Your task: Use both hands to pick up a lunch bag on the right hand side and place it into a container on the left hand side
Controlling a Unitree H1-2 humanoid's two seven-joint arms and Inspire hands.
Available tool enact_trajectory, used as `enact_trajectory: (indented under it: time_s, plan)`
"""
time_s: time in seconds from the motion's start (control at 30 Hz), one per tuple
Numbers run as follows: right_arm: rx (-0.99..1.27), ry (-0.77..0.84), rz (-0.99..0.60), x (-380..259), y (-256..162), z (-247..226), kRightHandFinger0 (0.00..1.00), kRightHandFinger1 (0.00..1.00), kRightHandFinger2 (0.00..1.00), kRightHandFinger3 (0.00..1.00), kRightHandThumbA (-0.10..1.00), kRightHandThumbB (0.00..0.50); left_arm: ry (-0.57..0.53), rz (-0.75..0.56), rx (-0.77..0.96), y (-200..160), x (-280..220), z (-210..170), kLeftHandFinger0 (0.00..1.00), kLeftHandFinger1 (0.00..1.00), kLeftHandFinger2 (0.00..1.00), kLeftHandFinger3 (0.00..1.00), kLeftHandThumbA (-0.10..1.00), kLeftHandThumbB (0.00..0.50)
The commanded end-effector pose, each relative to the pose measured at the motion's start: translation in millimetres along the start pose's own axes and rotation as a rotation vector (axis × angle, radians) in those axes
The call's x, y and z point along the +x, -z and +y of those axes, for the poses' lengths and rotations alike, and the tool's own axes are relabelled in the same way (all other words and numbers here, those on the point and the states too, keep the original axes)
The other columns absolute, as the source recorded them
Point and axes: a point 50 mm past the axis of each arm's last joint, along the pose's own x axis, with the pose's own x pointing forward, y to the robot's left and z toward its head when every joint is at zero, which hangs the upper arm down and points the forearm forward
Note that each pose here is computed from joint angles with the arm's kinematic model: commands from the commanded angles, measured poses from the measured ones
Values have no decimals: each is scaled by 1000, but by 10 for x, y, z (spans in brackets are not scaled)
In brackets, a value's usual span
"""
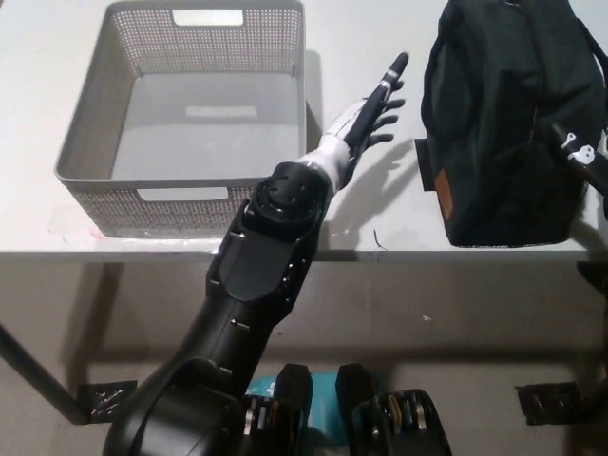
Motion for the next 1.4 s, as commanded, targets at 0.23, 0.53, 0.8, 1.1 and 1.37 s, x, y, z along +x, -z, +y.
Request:
enact_trajectory:
  time_s: [0.23, 0.53, 0.8, 1.1, 1.37]
  plan:
    - [637, 71, 141, 331, 202, 138, 1000, 1000, 1000, 1000, 1000, 178, 35, -94, 54, -151, 152, -103, 1000, 1000, 1000, 1000, 1000, 317]
    - [637, 71, 268, 305, 570, 709, 1000, 1000, 1000, 1000, 1000, 122, 61, -41, 58, -113, 253, -519, 1000, 1000, 1000, 1000, 1000, 332]
    - [623, 19, 273, 208, 529, 1168, 1000, 1000, 1000, 1000, 1000, 146, 124, -113, 167, -325, 292, -923, 1000, 1000, 1000, 1000, 1000, 321]
    - [606, -52, 159, 165, 290, 1135, 1000, 1000, 1000, 1000, 1000, 102, 160, -163, 222, -504, 293, -1138, 1000, 1000, 1000, 1000, 1000, 317]
    - [464, -117, 115, 221, -195, 1238, 1000, 1000, 1000, 1000, 1000, 104, 175, -197, 293, -711, 294, -1251, 1000, 1000, 1000, 1000, 1000, 283]
